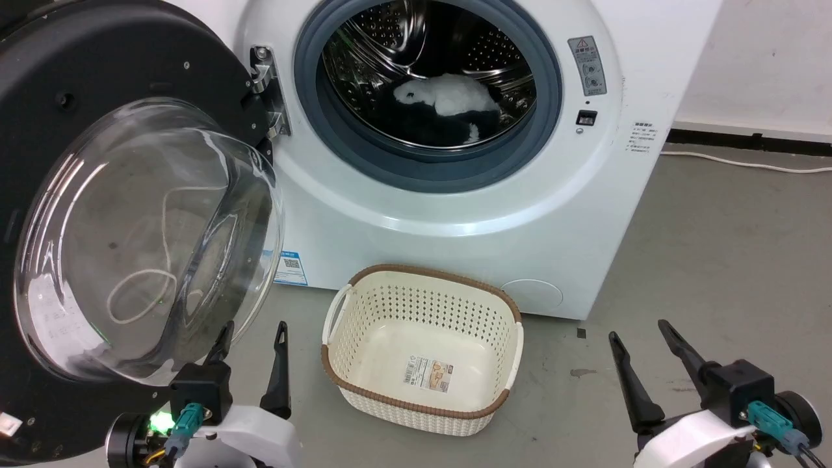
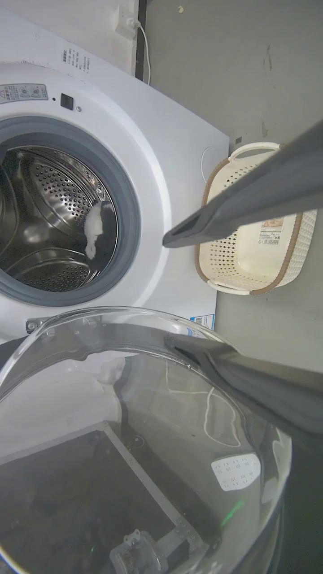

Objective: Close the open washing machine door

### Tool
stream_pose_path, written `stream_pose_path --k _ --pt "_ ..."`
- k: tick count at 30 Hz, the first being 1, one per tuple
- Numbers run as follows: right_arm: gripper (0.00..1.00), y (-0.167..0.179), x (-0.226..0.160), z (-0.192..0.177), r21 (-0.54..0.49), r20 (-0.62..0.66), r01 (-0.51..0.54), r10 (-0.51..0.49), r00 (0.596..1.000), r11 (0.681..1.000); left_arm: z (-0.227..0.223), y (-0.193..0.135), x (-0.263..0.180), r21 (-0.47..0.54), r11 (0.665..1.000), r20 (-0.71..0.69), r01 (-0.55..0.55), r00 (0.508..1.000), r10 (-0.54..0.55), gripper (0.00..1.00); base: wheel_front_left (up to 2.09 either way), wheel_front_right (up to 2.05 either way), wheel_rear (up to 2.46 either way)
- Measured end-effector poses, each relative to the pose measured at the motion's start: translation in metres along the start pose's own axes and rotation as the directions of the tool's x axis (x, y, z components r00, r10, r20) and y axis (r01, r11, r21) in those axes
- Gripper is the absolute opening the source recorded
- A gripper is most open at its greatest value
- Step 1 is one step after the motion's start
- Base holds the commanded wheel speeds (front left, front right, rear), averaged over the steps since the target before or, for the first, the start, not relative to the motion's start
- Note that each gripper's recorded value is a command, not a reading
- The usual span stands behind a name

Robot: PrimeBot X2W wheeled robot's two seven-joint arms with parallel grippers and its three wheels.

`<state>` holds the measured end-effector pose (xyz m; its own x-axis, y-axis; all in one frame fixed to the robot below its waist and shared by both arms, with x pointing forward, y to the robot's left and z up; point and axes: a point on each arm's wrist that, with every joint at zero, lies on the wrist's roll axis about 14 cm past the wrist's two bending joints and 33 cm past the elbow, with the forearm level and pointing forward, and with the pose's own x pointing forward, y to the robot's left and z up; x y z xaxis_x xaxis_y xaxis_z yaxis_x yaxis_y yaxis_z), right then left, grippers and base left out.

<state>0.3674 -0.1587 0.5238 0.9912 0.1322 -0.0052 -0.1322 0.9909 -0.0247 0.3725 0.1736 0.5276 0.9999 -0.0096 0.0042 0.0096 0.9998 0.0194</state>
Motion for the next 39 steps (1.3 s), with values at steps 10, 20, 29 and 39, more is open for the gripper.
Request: stream_pose_path --k 10,20,29,39 --pt "1.0 0.001 -0.003 -0.002 0.036 0.011 -0.001 0.001 1.0 0.999 0.0 -0.003 -0.001 -0.031 0.999 0.008 0.01 1.0 -0.01 0.0 0.0 0.0 0.0" --pt "1.0 0.003 -0.004 -0.003 0.064 0.021 -0.008 0.006 1.0 0.998 0.019 0.001 -0.003 -0.084 0.996 0.085 0.004 0.996 0.003 0.0 0.0 0.0 0.0" --pt "1.0 0.01 -0.001 -0.006 0.093 0.023 -0.03 0.027 0.999 0.995 0.076 0.042 -0.012 -0.165 0.982 0.267 -0.087 0.955 0.13 0.0 0.0 0.0 0.0" --pt "1.0 0.025 0.007 -0.008 0.125 0.033 -0.076 0.072 0.997 0.989 0.128 0.126 -0.046 -0.225 0.925 0.425 -0.306 0.824 0.376 0.0 0.0 0.0 0.0"
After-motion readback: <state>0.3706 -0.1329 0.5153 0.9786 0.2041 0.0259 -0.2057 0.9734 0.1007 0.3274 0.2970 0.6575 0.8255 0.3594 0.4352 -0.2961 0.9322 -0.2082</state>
